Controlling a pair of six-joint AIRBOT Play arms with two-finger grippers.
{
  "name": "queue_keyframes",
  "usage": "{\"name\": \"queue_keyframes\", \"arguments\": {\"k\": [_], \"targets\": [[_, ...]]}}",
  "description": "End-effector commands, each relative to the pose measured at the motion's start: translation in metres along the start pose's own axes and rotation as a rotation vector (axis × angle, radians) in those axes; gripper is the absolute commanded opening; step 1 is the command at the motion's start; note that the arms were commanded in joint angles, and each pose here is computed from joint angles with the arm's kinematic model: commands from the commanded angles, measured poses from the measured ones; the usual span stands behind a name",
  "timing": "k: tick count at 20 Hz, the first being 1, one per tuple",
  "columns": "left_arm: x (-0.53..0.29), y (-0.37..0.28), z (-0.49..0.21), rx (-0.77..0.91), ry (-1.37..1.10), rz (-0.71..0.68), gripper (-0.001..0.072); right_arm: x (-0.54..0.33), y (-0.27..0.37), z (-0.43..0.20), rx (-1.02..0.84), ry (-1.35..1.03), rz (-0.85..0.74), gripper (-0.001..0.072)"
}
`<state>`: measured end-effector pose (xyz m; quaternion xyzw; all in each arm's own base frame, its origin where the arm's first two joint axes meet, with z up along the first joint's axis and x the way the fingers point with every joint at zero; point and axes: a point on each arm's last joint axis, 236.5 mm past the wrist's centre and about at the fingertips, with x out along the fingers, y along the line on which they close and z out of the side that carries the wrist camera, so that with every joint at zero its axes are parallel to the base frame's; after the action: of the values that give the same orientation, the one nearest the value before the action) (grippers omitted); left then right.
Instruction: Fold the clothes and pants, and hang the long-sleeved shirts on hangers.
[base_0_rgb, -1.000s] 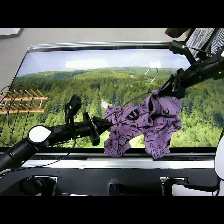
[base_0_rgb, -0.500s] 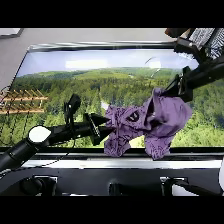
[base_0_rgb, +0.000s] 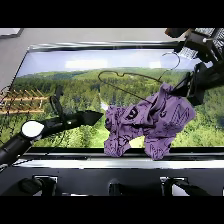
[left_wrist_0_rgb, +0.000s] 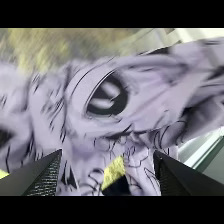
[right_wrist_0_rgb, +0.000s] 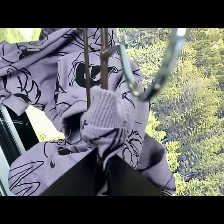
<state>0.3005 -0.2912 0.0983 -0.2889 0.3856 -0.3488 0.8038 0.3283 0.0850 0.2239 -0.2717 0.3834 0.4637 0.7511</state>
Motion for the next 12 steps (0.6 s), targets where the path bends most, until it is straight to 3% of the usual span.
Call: {"name": "queue_keyframes", "arguments": {"k": [1,7,12], "targets": [[0.029,0.007,-0.019,-0.181,0.010,0.058,0.0650,-0.003,0.000,0.001,0.033,-0.003,-0.018,0.0039],[0.107,-0.104,-0.039,-0.064,0.022,-0.093,0.0683,-0.003,-0.004,-0.004,0.079,0.018,-0.034,0.0040],[0.137,-0.139,-0.050,0.008,0.057,-0.141,0.0666,-0.003,-0.007,-0.007,0.097,0.029,-0.048,0.0041]]}}
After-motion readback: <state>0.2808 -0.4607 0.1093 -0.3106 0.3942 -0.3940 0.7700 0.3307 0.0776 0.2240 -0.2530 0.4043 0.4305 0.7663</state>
